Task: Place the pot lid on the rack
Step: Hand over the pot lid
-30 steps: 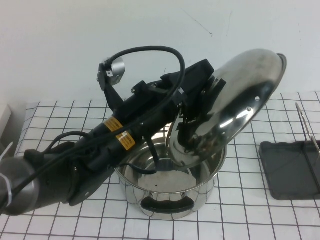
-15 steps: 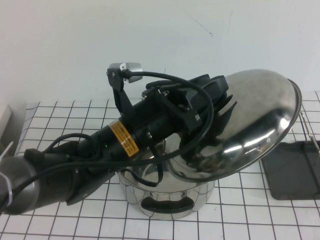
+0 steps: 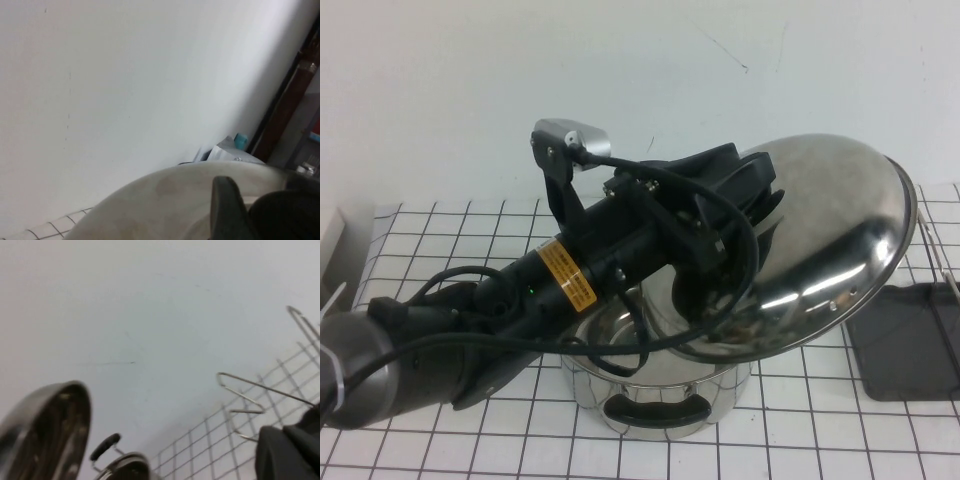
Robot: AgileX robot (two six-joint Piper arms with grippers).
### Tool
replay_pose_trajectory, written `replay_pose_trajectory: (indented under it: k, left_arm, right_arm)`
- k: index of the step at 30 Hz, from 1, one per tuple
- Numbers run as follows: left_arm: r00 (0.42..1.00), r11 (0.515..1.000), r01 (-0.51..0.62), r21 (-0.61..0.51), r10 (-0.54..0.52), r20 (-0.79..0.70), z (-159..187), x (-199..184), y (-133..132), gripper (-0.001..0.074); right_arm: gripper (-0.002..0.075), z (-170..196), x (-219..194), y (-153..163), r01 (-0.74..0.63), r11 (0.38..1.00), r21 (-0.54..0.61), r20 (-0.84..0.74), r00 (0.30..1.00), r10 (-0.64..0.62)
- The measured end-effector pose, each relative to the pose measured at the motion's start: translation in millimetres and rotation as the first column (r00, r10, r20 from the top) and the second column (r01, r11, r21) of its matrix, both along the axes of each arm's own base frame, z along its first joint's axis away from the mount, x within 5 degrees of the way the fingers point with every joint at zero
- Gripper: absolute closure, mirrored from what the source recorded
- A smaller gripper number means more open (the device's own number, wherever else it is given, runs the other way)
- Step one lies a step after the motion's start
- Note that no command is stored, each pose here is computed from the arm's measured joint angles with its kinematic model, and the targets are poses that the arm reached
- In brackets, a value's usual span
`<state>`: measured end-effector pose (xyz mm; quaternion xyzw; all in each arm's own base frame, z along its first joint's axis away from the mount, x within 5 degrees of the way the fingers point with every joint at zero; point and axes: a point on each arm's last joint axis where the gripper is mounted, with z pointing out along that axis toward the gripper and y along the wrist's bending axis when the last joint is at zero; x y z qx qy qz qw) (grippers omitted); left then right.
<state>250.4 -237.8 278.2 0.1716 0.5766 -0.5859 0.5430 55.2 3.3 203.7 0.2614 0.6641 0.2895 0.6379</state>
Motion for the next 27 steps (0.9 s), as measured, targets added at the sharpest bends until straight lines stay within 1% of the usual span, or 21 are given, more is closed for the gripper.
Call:
replay_pose_trajectory:
  k: [3, 6, 9, 11, 14, 16, 20, 23, 27]
  left_arm:
    - [0.999, 1.0, -0.018, 0.023, 0.017, 0.05, 0.1, 0.1, 0.1, 0.0417]
    - [0.997, 0.999, -0.029, 0.028, 0.027, 0.065, 0.3, 0.6, 0.4, 0.0417]
    - [0.997, 0.999, -0.037, 0.025, 0.035, 0.067, 0.5, 1.1, 0.7, 0.0417]
    - [0.997, 0.999, -0.039, 0.025, 0.037, 0.068, 0.6, 1.2, 0.8, 0.0417]
    - [0.997, 0.999, -0.045, 0.02, 0.044, 0.063, 0.9, 1.9, 1.2, 0.0417]
    - [0.998, 0.999, -0.045, 0.008, 0.045, 0.044, 1.1, 2.4, 1.6, 0.0417]
    - [0.999, 0.998, -0.052, -0.022, 0.052, 0.002, 1.8, 4.0, 2.7, 0.0417]
    - [0.999, 0.998, -0.054, -0.03, 0.054, -0.01, 1.9, 4.4, 3.0, 0.0417]
    - [0.998, 0.998, -0.052, -0.042, 0.051, -0.031, 2.1, 4.7, 3.2, 0.0417]
  right_arm:
    - [0.0726, 27.0, 0.1, 5.3, -0.097, 0.995, -0.036, 0.051, 0.994, 0.099]
    - [0.0683, 51.4, 6.8, 13.7, -0.207, 0.976, -0.072, 0.102, 0.971, 0.214]
    - [0.0579, 70.7, 19.6, 27.0, -0.314, 0.946, -0.085, 0.162, 0.932, 0.324]
    - [0.048, 80.4, 29.8, 37.3, -0.367, 0.926, -0.087, 0.207, 0.903, 0.377]
    - [0.0347, 88.0, 45.2, 51.2, -0.417, 0.907, -0.062, 0.249, 0.874, 0.418]
    - [0.0303, 88.0, 55.7, 59.1, -0.44, 0.897, -0.031, 0.255, 0.865, 0.433]
    - [0.0273, 80.2, 77.6, 73.5, -0.478, 0.876, 0.06, 0.265, 0.854, 0.448]
    - [0.0268, 73.9, 90.4, 81.4, -0.499, 0.858, 0.121, 0.287, 0.845, 0.451]
    - [0.0268, 66.2, 103.0, 89.2, -0.52, 0.837, 0.174, 0.315, 0.834, 0.453]
